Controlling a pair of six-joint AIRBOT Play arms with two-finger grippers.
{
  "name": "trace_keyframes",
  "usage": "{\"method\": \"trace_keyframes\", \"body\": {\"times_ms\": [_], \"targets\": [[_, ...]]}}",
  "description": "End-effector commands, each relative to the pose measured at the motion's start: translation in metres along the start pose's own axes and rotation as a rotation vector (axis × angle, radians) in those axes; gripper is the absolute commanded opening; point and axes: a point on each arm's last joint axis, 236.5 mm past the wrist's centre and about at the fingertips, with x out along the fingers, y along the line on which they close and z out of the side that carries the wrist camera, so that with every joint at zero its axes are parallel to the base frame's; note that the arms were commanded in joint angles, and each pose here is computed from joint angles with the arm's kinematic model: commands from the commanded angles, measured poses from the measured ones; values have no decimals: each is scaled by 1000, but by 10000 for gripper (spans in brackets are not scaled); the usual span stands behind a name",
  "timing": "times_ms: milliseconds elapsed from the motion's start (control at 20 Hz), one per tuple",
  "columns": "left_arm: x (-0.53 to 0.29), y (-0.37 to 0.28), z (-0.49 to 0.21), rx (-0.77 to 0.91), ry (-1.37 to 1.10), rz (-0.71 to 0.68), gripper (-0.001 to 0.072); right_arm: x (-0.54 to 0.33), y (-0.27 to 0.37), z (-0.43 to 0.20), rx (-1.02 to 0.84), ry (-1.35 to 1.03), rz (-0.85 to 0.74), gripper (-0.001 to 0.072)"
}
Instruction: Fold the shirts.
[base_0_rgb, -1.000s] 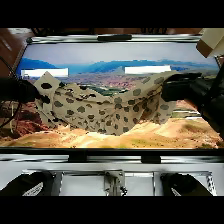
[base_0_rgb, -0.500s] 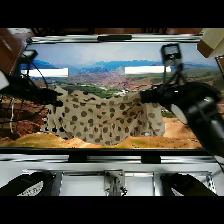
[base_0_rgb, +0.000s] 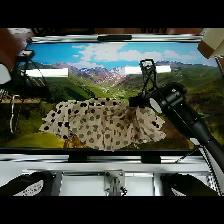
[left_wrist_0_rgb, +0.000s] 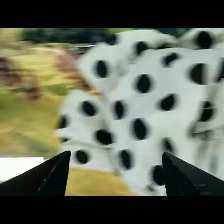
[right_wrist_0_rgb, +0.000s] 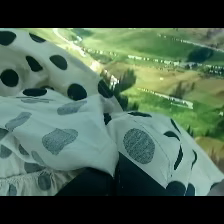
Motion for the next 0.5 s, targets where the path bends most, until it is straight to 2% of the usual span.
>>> {"method": "trace_keyframes", "body": {"times_ms": [0,150,250,350,450], "targets": [[-33,81,-27,-109,-7,211,658,2,-4,-20,15,85,-23,58],[4,125,-79,-214,23,254,677,1,-4,-27,33,116,-21,58],[38,140,-118,-272,90,234,670,0,0,-29,41,125,-4,58],[68,134,-127,-342,74,164,656,0,4,-31,51,132,12,59],[81,139,-123,-332,61,170,657,0,8,-32,56,139,24,59]]}}
